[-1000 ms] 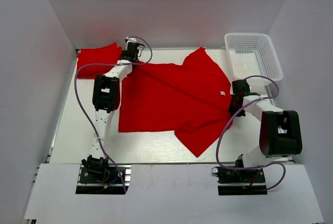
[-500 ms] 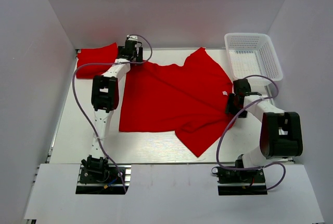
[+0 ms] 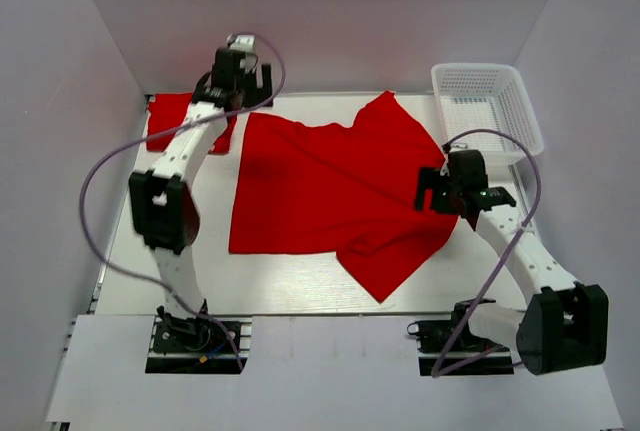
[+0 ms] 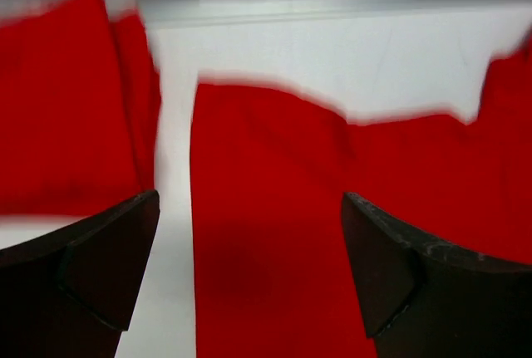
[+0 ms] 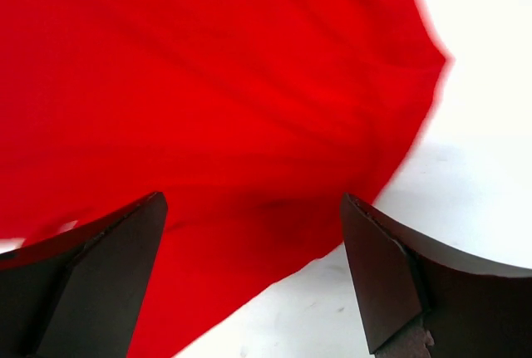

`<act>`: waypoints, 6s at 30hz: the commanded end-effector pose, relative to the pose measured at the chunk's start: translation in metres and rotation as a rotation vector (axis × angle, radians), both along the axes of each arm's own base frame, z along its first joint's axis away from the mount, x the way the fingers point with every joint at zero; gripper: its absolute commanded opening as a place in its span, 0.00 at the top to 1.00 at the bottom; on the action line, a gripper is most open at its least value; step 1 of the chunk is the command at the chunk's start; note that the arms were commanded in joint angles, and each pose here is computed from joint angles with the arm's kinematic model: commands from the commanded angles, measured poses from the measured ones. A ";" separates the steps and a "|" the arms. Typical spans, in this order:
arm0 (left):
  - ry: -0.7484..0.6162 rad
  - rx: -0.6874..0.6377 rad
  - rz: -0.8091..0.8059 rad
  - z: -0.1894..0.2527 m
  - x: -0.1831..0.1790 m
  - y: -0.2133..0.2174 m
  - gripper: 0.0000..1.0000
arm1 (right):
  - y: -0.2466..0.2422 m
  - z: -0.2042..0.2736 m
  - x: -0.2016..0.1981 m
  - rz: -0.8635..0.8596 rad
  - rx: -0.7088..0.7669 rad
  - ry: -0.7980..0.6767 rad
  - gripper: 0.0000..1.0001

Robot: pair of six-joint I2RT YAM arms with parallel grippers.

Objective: Fold and stack the t-shirts
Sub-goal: Flatten out the tshirt, then grap the side of the flattened tshirt closest away from the robot with both arms, then fold the flattened tshirt in 1/3 of the way

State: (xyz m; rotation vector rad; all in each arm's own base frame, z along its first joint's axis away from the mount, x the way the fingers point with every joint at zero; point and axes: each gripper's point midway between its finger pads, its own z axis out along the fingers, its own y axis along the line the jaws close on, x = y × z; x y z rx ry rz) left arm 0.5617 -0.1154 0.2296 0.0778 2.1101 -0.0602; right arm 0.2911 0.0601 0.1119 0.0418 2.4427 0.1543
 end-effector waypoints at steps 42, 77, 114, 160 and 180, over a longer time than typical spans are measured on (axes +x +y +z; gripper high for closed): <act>0.744 -0.328 0.536 -0.232 -0.353 0.044 0.47 | 0.109 -0.013 -0.112 0.396 -0.078 0.135 0.10; 0.599 -0.331 0.523 -0.207 -0.339 0.053 1.00 | 0.134 -0.074 -0.202 0.676 -0.113 0.473 0.10; 0.601 -0.328 0.548 -0.174 -0.353 0.058 1.00 | 0.111 -0.035 -0.274 0.669 0.015 0.660 1.00; 0.384 -0.368 0.606 -0.114 -0.211 0.050 1.00 | 0.091 0.066 0.005 0.146 -0.176 -0.230 1.00; 0.274 -0.324 0.655 -0.097 -0.167 0.063 1.00 | 0.072 0.092 0.066 0.221 -0.214 -0.346 1.00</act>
